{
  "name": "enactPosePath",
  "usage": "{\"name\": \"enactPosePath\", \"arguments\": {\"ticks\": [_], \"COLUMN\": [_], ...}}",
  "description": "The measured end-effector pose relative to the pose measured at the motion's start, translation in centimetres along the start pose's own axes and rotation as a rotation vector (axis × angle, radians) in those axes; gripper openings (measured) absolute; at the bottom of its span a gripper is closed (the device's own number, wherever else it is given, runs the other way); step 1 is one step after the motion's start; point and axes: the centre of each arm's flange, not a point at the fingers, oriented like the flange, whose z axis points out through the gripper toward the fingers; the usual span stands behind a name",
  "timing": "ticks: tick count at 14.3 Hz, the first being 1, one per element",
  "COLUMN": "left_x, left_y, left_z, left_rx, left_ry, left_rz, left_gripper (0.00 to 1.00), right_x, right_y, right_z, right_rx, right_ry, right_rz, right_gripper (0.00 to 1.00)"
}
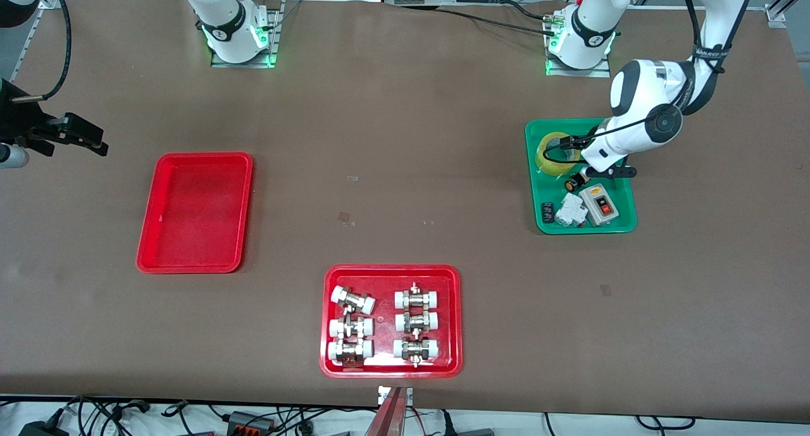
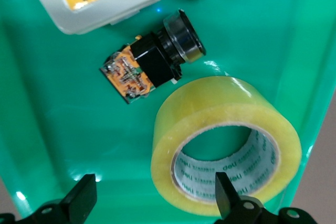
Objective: Left arm passes tape to right arm into tray
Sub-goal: 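Close the left gripper on the yellow tape roll, then lift the tape with the left gripper while the right gripper approaches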
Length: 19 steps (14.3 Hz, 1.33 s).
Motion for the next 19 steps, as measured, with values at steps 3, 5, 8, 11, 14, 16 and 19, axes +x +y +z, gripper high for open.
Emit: {"name": "enactPosePath", "arguments": {"ticks": [3, 5, 8, 11, 14, 16, 19], "left_x": [0.1, 0.1, 0.2, 0.2, 0.4, 1.0, 1.8], "left_y": [0.0, 0.1, 0.0, 0.0, 0.0, 0.5, 1.6], "left_z": [0.6, 0.6, 0.5, 0.5, 0.1, -2.0, -8.1], "left_rx": [-0.018, -0.030, -0.039, -0.040, -0.041, -0.046, -0.055], "left_ry": [-0.010, -0.010, -0.009, -0.009, -0.008, -0.019, -0.023], "left_rz": [-0.018, -0.029, -0.041, -0.041, -0.036, -0.026, -0.002], "left_gripper": [0.73, 0.53, 0.24, 0.22, 0.22, 0.22, 0.22], "right_x": [0.0, 0.0, 0.0, 0.0, 0.0, 0.0, 0.0], "right_y": [0.0, 0.0, 0.0, 0.0, 0.0, 0.0, 0.0], "right_z": [0.0, 0.0, 0.0, 0.0, 0.0, 0.0, 0.0], "right_rx": [0.000, 0.000, 0.000, 0.000, 0.000, 0.000, 0.000], "right_ry": [0.000, 0.000, 0.000, 0.000, 0.000, -0.001, -0.001], "right_rz": [0.000, 0.000, 0.000, 0.000, 0.000, 0.000, 0.000], "right_gripper": [1.00, 1.00, 1.00, 1.00, 1.00, 1.00, 1.00]}}
